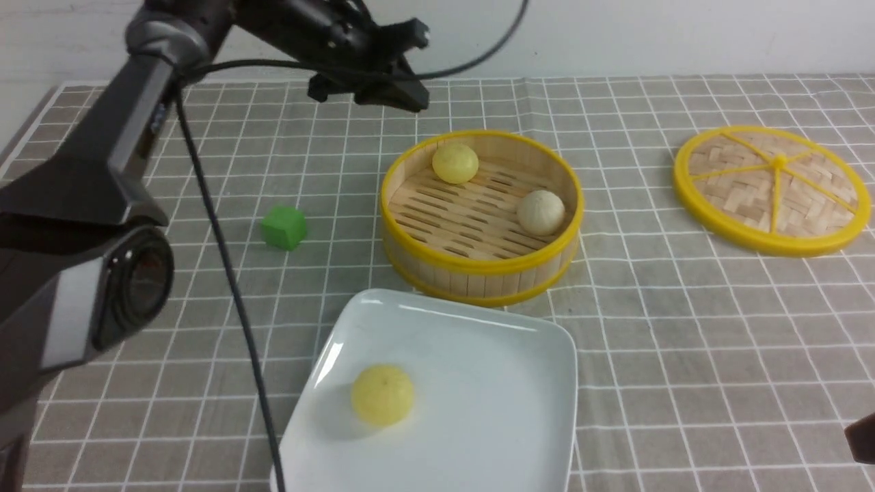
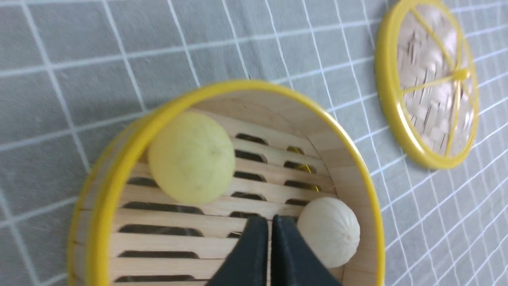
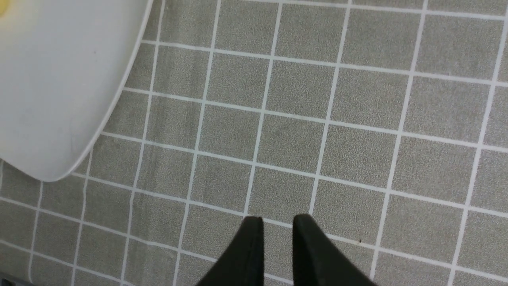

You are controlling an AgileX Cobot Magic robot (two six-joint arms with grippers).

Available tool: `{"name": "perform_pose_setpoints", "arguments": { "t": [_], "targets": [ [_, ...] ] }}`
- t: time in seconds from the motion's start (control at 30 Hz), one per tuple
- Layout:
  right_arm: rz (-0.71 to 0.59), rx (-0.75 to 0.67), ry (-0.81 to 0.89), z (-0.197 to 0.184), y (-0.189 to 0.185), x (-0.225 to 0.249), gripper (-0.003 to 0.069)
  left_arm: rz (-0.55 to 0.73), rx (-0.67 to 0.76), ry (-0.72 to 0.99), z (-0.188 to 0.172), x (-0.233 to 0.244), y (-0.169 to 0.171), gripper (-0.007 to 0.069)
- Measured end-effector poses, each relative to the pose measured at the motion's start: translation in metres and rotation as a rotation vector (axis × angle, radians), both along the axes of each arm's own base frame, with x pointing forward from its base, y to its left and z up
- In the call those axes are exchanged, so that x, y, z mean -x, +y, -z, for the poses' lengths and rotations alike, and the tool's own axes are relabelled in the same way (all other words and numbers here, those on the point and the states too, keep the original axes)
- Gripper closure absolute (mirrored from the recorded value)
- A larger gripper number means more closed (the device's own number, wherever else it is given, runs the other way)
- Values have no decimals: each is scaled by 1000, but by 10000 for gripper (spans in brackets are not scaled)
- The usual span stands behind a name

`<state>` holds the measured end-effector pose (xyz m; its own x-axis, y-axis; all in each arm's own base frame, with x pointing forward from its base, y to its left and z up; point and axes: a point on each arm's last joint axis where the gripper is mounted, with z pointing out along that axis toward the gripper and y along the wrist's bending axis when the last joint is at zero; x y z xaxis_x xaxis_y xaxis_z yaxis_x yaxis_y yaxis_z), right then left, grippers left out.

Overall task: Put the steamed buns into the plate on the grey tablecloth.
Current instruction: 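Reach into the bamboo steamer and grasp a bun with the left gripper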

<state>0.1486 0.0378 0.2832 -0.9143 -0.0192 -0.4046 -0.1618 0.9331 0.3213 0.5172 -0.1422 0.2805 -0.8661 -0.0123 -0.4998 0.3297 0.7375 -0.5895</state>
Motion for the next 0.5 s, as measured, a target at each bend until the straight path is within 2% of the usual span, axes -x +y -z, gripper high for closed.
{"name": "perform_pose_setpoints", "arguments": {
  "t": [0.1, 0.27, 0.37, 0.5],
  "targets": [
    [0, 0, 1, 0, 0, 0, 524, 11, -15, -35, 9, -8, 19, 622],
    [1, 0, -3, 0, 0, 0, 522, 119, -60, -79, 32, -11, 6, 610],
    [1, 0, -3, 0, 0, 0, 522, 175, -81, -87, 45, -10, -8, 564],
    [1, -1, -3, 0, 0, 0, 520, 221, -122, -104, 54, -8, -19, 440]
  ]
}}
